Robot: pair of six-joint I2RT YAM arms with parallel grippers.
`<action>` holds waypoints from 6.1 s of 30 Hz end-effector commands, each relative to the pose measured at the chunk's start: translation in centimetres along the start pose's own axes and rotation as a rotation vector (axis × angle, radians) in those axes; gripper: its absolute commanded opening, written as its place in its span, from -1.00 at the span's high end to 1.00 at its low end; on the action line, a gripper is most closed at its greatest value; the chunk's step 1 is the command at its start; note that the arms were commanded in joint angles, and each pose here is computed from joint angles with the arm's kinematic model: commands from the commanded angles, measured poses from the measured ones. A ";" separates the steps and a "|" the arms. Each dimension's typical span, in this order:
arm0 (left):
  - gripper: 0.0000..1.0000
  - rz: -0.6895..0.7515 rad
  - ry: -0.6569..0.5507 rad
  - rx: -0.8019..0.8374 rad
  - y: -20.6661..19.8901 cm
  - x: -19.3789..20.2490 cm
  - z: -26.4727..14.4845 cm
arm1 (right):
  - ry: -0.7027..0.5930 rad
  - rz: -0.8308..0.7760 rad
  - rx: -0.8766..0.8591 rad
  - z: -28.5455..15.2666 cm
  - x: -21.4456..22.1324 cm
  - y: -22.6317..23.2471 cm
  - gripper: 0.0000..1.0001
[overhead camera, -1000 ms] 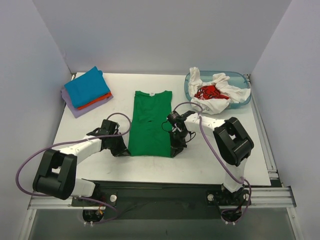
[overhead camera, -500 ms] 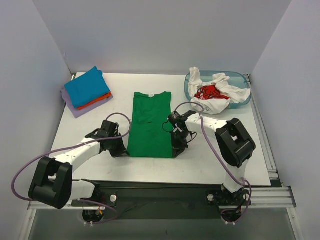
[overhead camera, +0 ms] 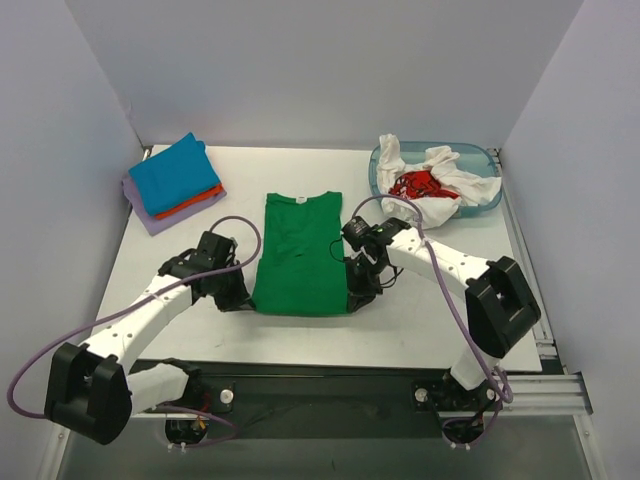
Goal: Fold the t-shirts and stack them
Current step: Grab one side of the 2/3 rectangular tshirt with both arms, then fold the long partially folded tshirt into a neat square, then put the neatly folded tshirt into the corner of the board with the left arm
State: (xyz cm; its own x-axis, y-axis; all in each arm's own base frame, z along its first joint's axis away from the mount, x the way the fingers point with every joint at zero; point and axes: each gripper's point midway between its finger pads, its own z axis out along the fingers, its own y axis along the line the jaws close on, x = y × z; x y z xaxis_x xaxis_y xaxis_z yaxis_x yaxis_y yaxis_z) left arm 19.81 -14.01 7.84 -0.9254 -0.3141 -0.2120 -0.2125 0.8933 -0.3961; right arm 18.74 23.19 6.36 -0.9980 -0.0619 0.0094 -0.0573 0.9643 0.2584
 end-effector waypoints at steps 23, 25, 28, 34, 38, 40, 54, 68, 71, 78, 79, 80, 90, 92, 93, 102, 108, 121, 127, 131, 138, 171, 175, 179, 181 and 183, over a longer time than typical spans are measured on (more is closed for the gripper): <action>1.00 -0.004 0.061 -0.041 0.6 5.8 -11.0 | -0.040 0.014 0.025 -9.3 6.3 -0.4 1.00; 1.00 0.001 0.053 -0.026 0.0 5.3 -11.4 | -0.064 0.008 0.013 -10.2 5.8 0.1 1.00; 1.00 0.012 0.045 -0.016 -0.7 4.5 -11.2 | -0.087 0.009 0.020 -10.6 4.9 0.4 1.00; 1.00 0.037 0.013 0.002 -2.5 2.2 -10.1 | -0.126 0.013 0.051 -10.7 2.4 0.5 1.00; 1.00 0.037 -0.010 0.023 -3.6 0.4 -9.2 | -0.147 -0.002 0.051 -11.1 0.5 0.7 1.00; 1.00 0.039 -0.014 0.031 -4.1 -0.3 -9.1 | -0.160 0.005 0.045 -11.5 -0.7 0.8 1.00; 1.00 0.037 -0.075 0.041 -5.0 -6.1 -7.7 | -0.180 0.002 0.022 -11.7 -7.3 0.9 1.00; 1.00 0.014 -0.045 0.048 -4.6 -10.5 -4.1 | -0.187 0.019 -0.014 -10.5 -13.5 2.1 1.00; 1.00 -0.004 -0.020 0.071 -4.7 -11.3 -3.0 | -0.190 0.031 -0.016 -10.1 -14.7 1.8 1.00; 1.00 -0.048 0.000 0.073 -4.2 -13.5 -0.7 | -0.161 0.059 -0.021 -8.3 -16.9 1.1 1.00; 1.00 -0.060 -0.016 0.082 -4.1 -14.3 -0.5 | -0.161 0.059 -0.022 -8.1 -17.3 1.1 1.00; 1.00 -0.068 -0.021 0.088 -4.0 -14.9 -0.1 | -0.175 0.058 -0.031 -8.4 -18.0 1.3 1.00; -0.59 -0.182 -0.074 0.175 -4.6 -23.1 5.1 | -0.271 0.127 -0.139 -4.5 -27.2 1.0 -0.30; -0.67 -0.176 -0.110 0.188 -4.8 -23.8 5.1 | -0.303 0.116 -0.182 -5.4 -27.6 1.4 -0.64; -0.68 -0.163 -0.142 0.196 -5.2 -24.0 4.4 | -0.322 0.087 -0.190 -6.0 -27.6 1.6 -0.67; -0.67 -0.156 -0.132 0.250 -4.4 -18.8 5.1 | -0.330 -0.016 -0.238 -7.2 -23.0 2.5 -0.63; -0.68 -0.144 -0.109 0.262 -4.5 -16.1 5.9 | -0.291 -0.064 -0.243 -6.3 -20.1 3.7 -0.59; -0.69 -0.188 -0.117 0.346 -4.5 -14.3 7.9 | -0.081 -0.091 -0.323 0.0 -16.5 6.3 -0.52; -0.69 -0.232 -0.128 0.398 -4.2 -13.3 9.2 | -0.006 -0.058 -0.273 3.6 -15.6 4.7 -0.52; -0.69 -0.246 -0.135 0.366 -3.3 -12.8 9.7 | 0.039 -0.028 -0.216 6.0 -14.9 3.0 -0.52; -0.72 -0.240 -0.181 0.208 -1.4 -11.6 10.3 | 0.070 -0.006 -0.153 7.6 -14.1 1.2 -0.51; 1.00 0.104 -0.108 -0.097 -5.4 -13.3 12.7 | 0.020 -0.041 -0.181 4.2 -14.4 1.9 -0.57; 1.00 0.199 -0.130 -0.177 -5.5 -15.8 11.7 | -0.015 -0.045 -0.172 2.4 -14.2 1.3 -0.58; 1.00 0.284 -0.115 -0.252 -5.6 -17.8 10.8 | -0.031 -0.040 -0.148 1.1 -13.2 0.3 -0.58; 1.00 0.327 -0.132 -0.282 -5.9 -19.2 10.4 | -0.049 -0.041 -0.139 0.4 -12.8 0.1 -0.58; 1.00 0.359 -0.144 -0.296 -6.2 -20.3 9.7 | -0.034 -0.034 -0.126 0.5 -11.8 -0.6 -0.58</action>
State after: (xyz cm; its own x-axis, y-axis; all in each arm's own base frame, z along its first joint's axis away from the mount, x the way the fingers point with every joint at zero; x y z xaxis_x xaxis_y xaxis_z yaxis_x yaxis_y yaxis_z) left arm 42.24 -18.94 4.41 -0.9065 -0.0995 -0.4103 -0.0374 0.9869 -0.1567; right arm 31.63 25.43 3.47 -0.9964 -0.0840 -0.0126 -0.0814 0.9029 0.4220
